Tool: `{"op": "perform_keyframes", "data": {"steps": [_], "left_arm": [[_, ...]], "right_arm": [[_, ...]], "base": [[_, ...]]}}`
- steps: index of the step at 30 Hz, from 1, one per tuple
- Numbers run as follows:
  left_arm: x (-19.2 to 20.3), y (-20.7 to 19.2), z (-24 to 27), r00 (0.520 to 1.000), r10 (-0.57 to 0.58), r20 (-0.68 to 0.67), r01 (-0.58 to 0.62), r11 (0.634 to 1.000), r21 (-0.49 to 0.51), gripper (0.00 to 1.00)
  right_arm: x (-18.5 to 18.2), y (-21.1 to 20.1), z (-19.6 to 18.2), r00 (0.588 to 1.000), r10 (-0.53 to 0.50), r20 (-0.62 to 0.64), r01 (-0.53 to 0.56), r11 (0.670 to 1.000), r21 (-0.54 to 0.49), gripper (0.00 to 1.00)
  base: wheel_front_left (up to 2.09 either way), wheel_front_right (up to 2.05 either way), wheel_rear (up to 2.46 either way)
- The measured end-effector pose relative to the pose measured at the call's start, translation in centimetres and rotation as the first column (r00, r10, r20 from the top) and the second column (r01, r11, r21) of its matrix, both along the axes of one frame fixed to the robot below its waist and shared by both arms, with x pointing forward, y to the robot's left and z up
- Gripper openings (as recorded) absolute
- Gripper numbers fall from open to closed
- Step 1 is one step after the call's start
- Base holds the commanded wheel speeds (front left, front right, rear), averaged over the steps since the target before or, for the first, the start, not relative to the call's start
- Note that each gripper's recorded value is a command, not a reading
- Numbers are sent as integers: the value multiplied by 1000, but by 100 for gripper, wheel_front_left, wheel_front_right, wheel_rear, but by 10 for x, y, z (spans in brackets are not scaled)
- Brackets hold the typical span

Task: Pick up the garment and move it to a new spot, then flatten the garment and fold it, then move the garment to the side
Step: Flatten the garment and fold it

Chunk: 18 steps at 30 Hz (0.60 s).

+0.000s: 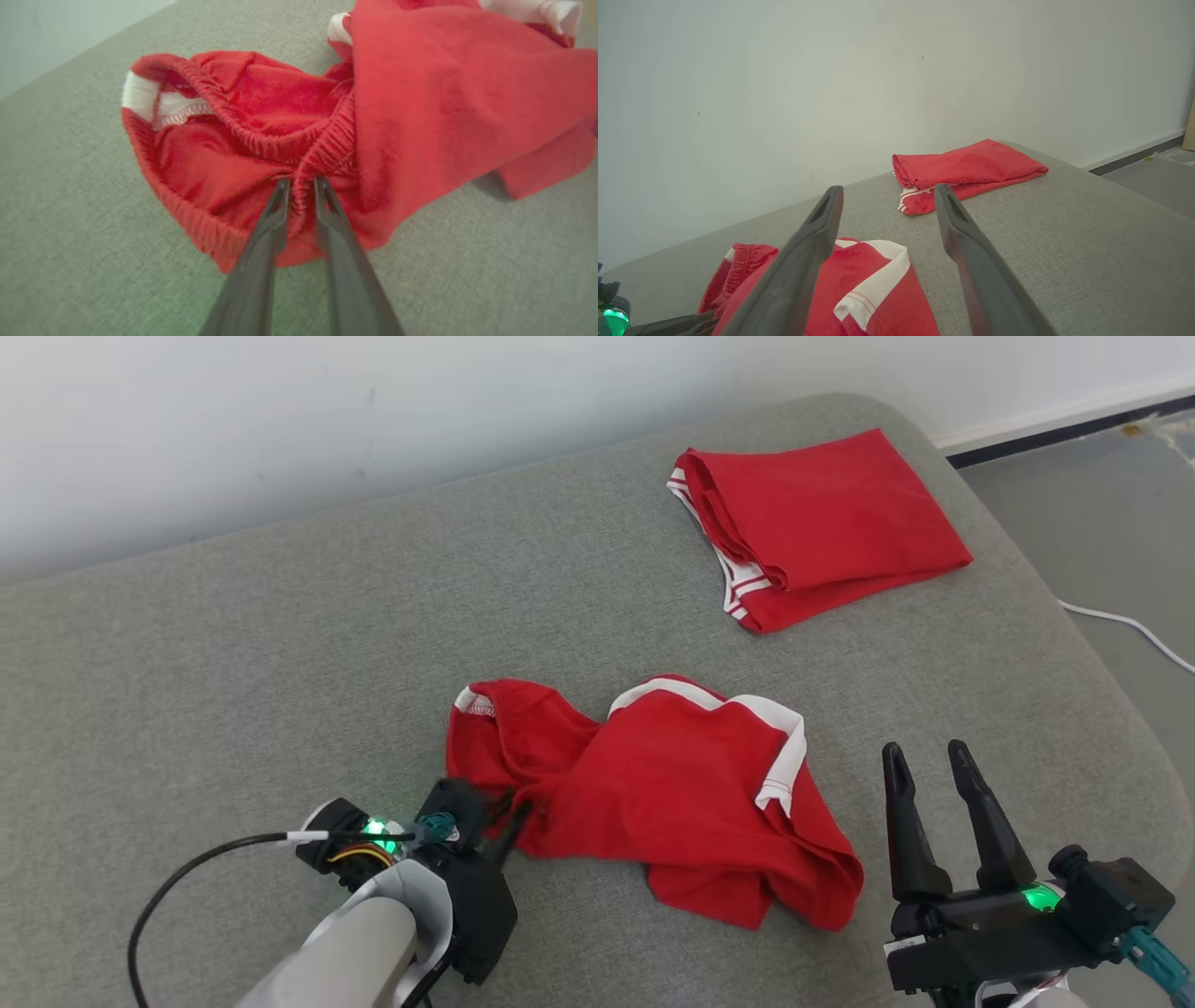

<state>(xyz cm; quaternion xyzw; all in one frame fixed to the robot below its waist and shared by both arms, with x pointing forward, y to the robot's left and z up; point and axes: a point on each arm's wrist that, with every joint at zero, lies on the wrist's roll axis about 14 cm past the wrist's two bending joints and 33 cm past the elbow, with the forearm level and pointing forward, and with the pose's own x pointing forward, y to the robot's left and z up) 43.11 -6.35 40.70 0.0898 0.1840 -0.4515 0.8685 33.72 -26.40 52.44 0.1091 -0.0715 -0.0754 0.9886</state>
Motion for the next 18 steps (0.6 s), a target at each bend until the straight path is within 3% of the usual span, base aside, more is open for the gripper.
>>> {"op": "perform_keyframes", "data": {"steps": [5,11,14,18], "left_arm": [[14,12,19,996,49,68,-45,997,-59,0],[45,49,59,960,205,192,-183,975,-126,0],[58,73,93,917,296,268,-250,949,-191,0],[60,132,134,816,438,377,-359,895,-264,0]], "right_arm": [[2,1,3,1000,11,10,-11,1000,-6,100],[8,12,3,998,57,12,-57,998,-15,100],[15,23,6,995,94,25,-94,995,-16,100],[24,43,9,986,163,37,-162,987,-22,100]], "base": [[0,0,0],[0,0,0],[0,0,0],[0,0,0]]}}
